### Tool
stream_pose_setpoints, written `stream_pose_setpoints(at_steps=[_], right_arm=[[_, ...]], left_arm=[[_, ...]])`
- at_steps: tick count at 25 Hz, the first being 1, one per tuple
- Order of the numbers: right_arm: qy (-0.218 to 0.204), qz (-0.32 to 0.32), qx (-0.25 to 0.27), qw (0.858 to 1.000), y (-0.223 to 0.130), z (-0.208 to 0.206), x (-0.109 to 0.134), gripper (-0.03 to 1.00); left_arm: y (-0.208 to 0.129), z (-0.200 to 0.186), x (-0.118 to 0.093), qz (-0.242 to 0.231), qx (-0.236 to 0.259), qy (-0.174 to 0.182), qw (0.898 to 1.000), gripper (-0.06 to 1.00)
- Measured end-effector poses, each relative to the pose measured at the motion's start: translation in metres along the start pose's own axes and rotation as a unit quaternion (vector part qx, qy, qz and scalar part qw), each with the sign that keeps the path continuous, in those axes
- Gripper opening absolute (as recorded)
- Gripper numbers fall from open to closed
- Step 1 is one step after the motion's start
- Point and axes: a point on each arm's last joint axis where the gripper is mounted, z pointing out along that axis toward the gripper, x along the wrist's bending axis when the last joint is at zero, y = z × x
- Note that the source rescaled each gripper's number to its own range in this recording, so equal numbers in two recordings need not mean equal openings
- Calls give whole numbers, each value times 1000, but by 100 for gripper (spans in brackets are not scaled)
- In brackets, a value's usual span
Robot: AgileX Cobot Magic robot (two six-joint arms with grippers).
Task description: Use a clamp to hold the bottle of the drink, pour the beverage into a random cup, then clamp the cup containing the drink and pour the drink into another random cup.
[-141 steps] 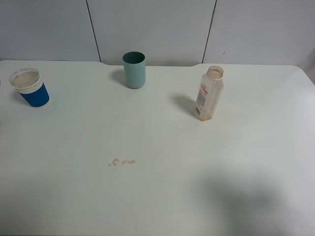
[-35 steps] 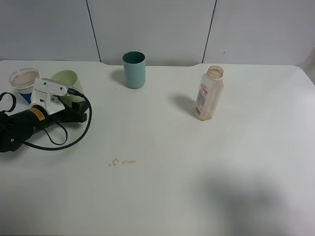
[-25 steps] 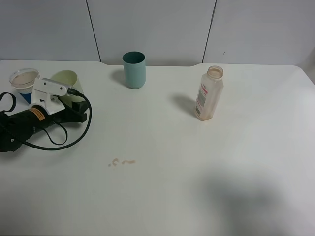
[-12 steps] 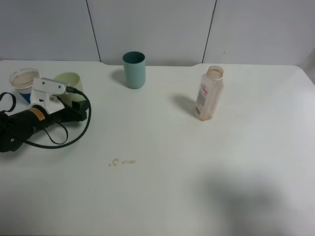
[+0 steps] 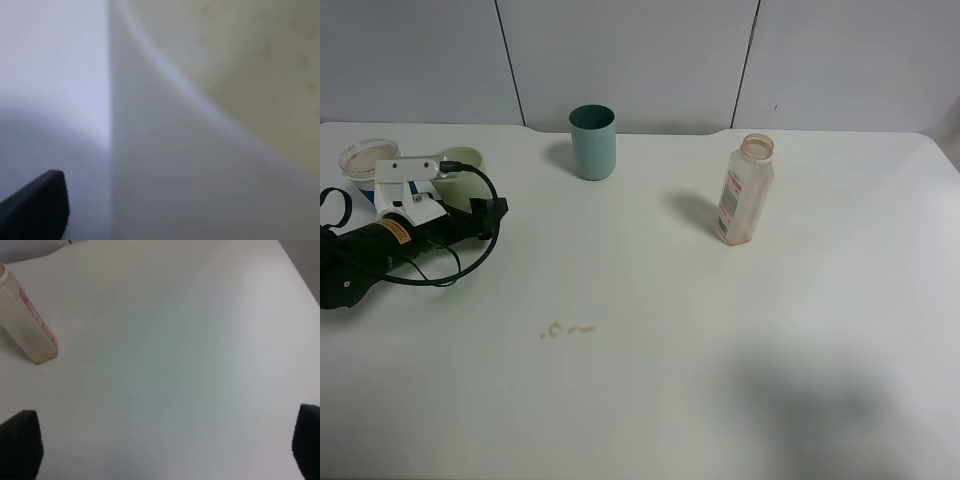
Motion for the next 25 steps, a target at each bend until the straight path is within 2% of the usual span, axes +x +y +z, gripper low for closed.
stream_pose_setpoints(at_steps=[19, 25], right_arm=[[0, 0, 0, 1000, 0, 0, 0, 100], [0, 0, 0, 1000, 0, 0, 0, 100]], left_arm=[[39, -27, -17, 18, -61, 5, 998, 83], [62, -36, -23, 29, -90, 2, 995, 95]])
